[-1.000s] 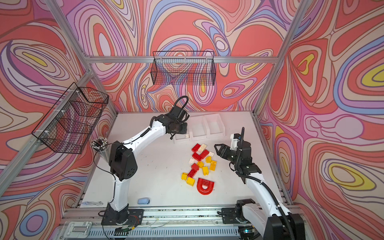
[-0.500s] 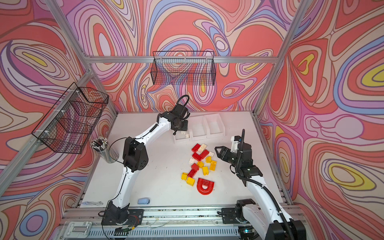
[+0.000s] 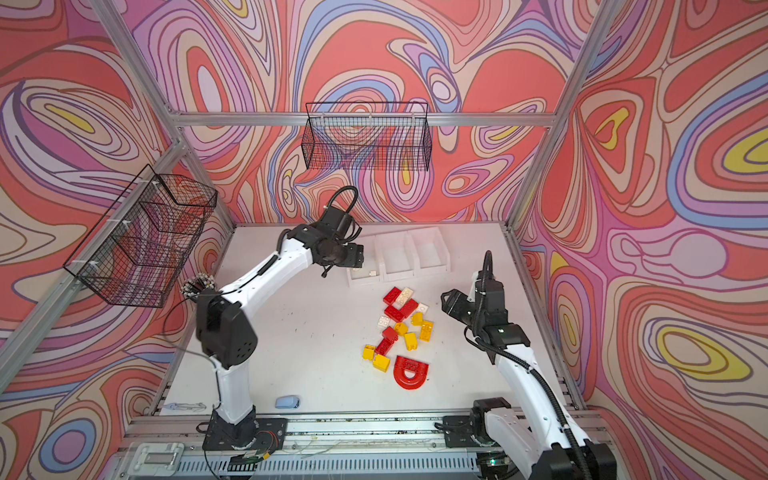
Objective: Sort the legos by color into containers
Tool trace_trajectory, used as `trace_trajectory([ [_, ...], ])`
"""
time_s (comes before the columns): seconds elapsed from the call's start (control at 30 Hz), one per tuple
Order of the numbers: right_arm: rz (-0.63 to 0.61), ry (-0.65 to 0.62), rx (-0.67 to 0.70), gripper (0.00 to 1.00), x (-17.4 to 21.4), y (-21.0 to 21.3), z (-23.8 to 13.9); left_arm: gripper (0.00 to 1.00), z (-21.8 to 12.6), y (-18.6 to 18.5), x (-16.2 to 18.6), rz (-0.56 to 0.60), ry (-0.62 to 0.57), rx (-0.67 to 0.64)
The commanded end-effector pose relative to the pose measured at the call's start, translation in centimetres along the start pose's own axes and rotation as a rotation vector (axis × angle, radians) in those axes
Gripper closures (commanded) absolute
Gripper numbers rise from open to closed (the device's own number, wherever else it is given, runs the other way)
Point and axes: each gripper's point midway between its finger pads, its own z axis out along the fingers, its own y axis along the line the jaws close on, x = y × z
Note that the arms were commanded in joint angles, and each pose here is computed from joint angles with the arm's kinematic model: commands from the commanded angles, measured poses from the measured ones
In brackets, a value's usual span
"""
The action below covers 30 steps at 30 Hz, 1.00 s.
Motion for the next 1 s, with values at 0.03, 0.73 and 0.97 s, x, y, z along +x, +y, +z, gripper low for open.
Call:
trace_trajectory([
  [0.03, 0.005, -0.009, 0.25, 0.32, -0.5, -3.9, -1.0, 0.13, -6.2, 0.6, 2.4, -0.023, -0.083, 0.094],
  [0.73, -0.041, 0.172, 0.443, 0.29, 0.6, -7.8, 3.4, 0.1, -10.9, 4.7, 13.5, 0.044, -0.044, 0.152],
  [0.97, -0.289, 0.227, 0.389, 0.29, 1.5, -0.5, 7.9, 0.1, -10.5, 5.0, 13.9, 0.051, -0.035, 0.135],
])
